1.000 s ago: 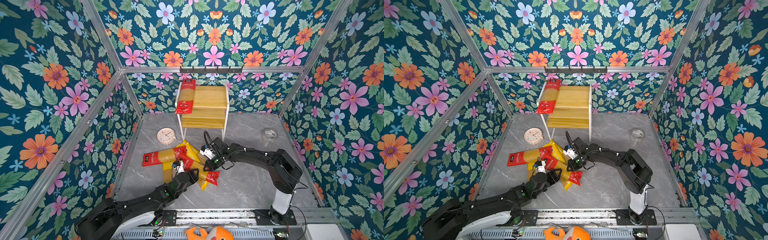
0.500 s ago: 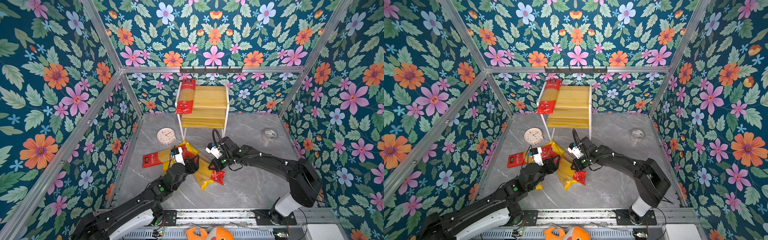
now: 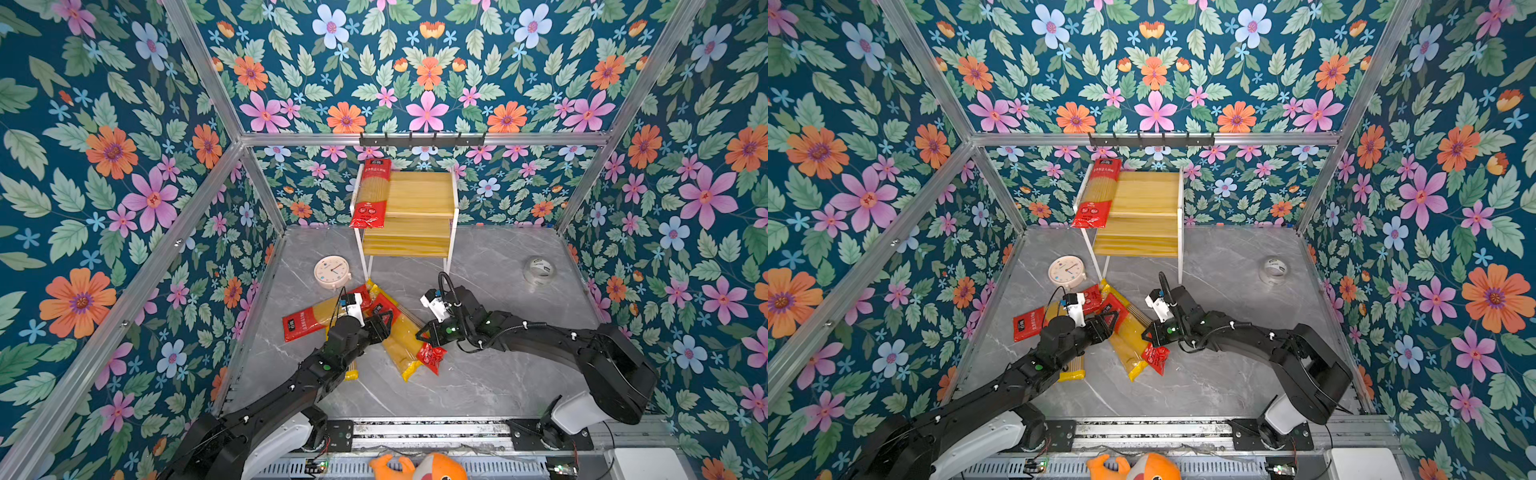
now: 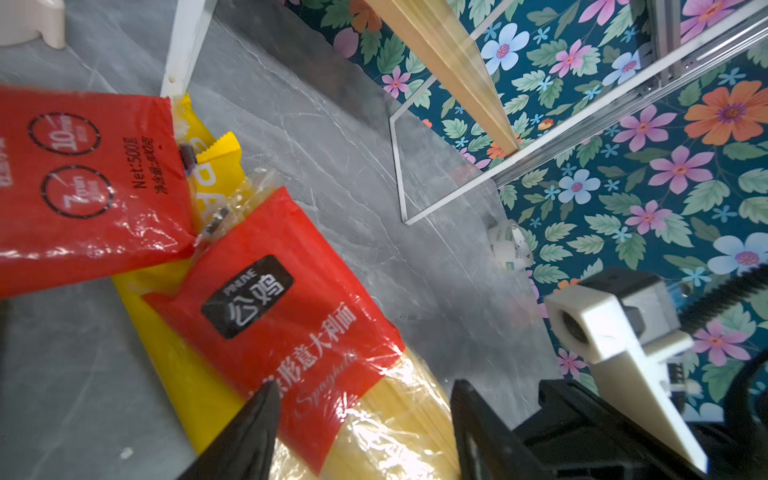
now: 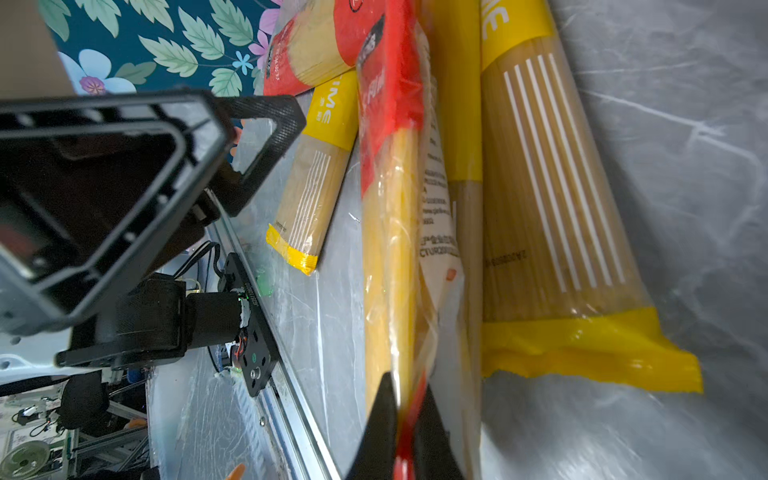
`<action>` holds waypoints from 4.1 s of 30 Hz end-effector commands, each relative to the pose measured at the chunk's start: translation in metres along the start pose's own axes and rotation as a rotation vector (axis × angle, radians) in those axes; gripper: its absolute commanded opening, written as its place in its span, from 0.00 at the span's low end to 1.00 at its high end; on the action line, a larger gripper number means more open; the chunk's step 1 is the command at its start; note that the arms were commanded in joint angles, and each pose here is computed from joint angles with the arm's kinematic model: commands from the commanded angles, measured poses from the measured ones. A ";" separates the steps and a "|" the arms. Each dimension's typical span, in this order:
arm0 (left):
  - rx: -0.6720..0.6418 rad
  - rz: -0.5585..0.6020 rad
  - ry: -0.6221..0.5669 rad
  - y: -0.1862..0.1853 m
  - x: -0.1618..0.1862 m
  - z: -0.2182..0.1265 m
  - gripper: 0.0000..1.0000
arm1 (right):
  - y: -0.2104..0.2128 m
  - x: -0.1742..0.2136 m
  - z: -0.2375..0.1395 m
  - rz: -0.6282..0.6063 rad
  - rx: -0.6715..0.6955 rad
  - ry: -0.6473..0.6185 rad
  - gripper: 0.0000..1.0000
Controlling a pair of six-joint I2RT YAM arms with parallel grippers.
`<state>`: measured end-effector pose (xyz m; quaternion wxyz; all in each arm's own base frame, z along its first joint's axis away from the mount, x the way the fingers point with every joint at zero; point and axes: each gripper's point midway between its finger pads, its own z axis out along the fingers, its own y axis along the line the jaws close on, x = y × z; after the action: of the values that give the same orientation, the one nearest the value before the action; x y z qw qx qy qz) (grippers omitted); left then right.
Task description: Place and organize the pasta boxes and bags onto the shelf
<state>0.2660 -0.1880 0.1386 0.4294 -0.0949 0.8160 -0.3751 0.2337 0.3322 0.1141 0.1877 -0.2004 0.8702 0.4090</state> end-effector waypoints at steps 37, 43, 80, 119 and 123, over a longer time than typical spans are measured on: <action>0.534 -0.155 -0.257 -0.083 -0.057 -0.043 0.89 | 0.138 -0.100 -0.064 -0.064 -0.406 -0.520 0.00; 0.594 -0.097 -0.285 -0.106 -0.071 -0.046 0.83 | 0.145 -0.102 -0.066 -0.037 -0.428 -0.490 0.00; 0.573 -0.041 -0.233 -0.170 -0.120 -0.048 0.11 | 0.111 -0.054 -0.049 -0.121 -0.303 -0.197 0.84; 0.652 0.010 -0.191 -0.216 -0.155 -0.030 0.17 | 0.128 -0.105 -0.097 -0.003 -0.534 -0.351 0.38; 0.655 -0.003 -0.170 -0.220 -0.162 -0.021 0.26 | 0.127 -0.121 -0.102 0.011 -0.521 -0.431 0.20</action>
<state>0.3156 -0.2547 0.3608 0.4727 -0.0026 0.6657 -0.5774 0.2456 0.3502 0.2901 0.2723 -0.1678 0.7058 0.6321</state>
